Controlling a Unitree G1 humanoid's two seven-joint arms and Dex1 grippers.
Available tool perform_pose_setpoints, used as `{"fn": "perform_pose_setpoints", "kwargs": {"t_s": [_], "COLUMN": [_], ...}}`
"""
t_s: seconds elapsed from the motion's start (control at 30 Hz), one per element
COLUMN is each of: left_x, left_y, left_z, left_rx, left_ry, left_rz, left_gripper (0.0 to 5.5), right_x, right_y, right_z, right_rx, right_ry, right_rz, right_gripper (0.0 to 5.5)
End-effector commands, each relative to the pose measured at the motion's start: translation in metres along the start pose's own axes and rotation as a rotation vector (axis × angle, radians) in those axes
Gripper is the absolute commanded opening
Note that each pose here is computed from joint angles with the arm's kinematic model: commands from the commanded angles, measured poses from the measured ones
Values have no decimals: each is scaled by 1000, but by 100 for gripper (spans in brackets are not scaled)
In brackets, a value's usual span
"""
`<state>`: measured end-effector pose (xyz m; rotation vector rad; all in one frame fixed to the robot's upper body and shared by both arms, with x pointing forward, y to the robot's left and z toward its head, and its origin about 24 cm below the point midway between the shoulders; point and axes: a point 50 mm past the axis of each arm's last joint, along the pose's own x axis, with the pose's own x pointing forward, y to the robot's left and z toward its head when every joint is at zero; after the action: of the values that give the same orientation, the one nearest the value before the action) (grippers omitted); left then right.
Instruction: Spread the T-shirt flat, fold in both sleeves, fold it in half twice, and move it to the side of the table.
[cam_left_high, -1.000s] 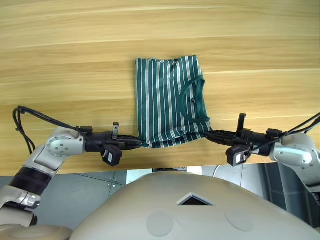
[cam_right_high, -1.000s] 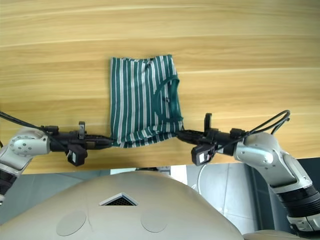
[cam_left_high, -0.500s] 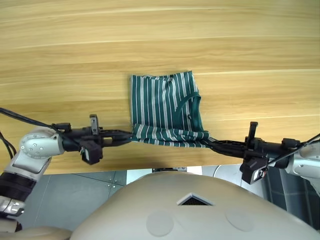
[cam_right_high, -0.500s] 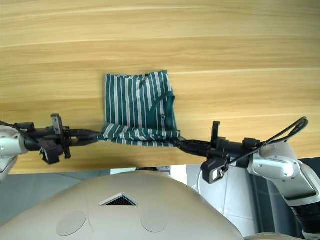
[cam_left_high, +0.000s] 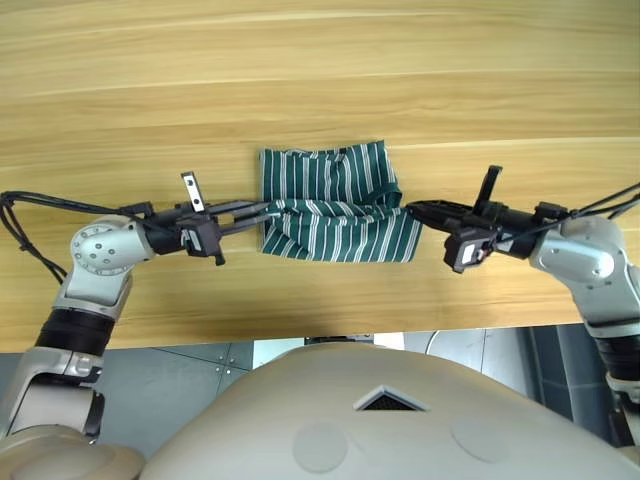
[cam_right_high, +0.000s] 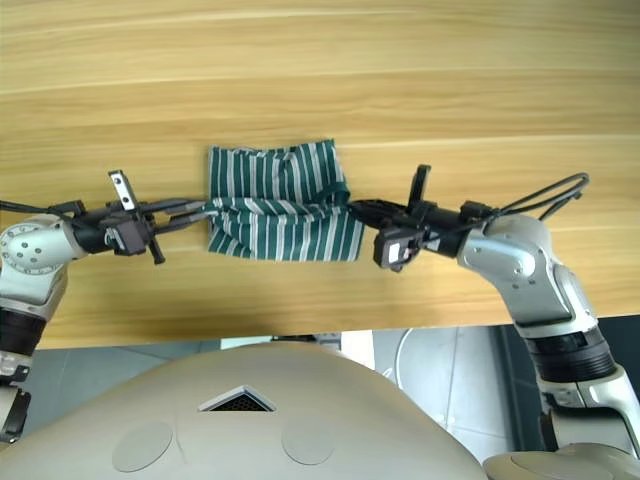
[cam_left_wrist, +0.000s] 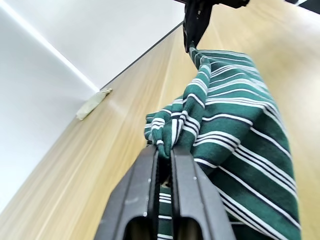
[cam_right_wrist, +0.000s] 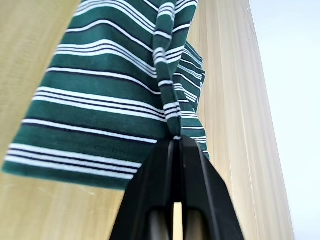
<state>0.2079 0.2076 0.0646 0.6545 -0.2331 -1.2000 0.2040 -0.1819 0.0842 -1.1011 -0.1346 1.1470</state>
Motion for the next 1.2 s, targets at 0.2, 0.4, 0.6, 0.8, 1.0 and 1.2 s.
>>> {"fn": "perform_pose_setpoints", "kwargs": {"t_s": [0.2, 0.4, 0.6, 0.8, 1.0, 1.2], "left_x": [38, 49, 48, 55, 54, 37], "left_y": [56, 70, 40, 30, 61, 110], "left_z": [-45, -71, -104, -111, -103, -90], "left_rx": [-21, -76, -83, -229, -519, -948], "left_ry": [211, 393, 647, 641, 446, 43], "left_rz": [146, 213, 99, 103, 327, 696], "left_gripper": [15, 15, 15, 87, 174, 267], "right_x": [29, 47, 79, 123, 125, 96], "right_y": [-39, -55, -50, -31, -55, -85], "right_z": [-26, -42, -63, -80, -97, -114], "right_rx": [32, 48, 68, 178, 414, 754], "right_ry": [94, 181, 282, 353, 411, 348], "right_rz": [-116, -165, -149, -167, -479, -842], "right_gripper": [0, 0, 0, 79, 184, 287]}}
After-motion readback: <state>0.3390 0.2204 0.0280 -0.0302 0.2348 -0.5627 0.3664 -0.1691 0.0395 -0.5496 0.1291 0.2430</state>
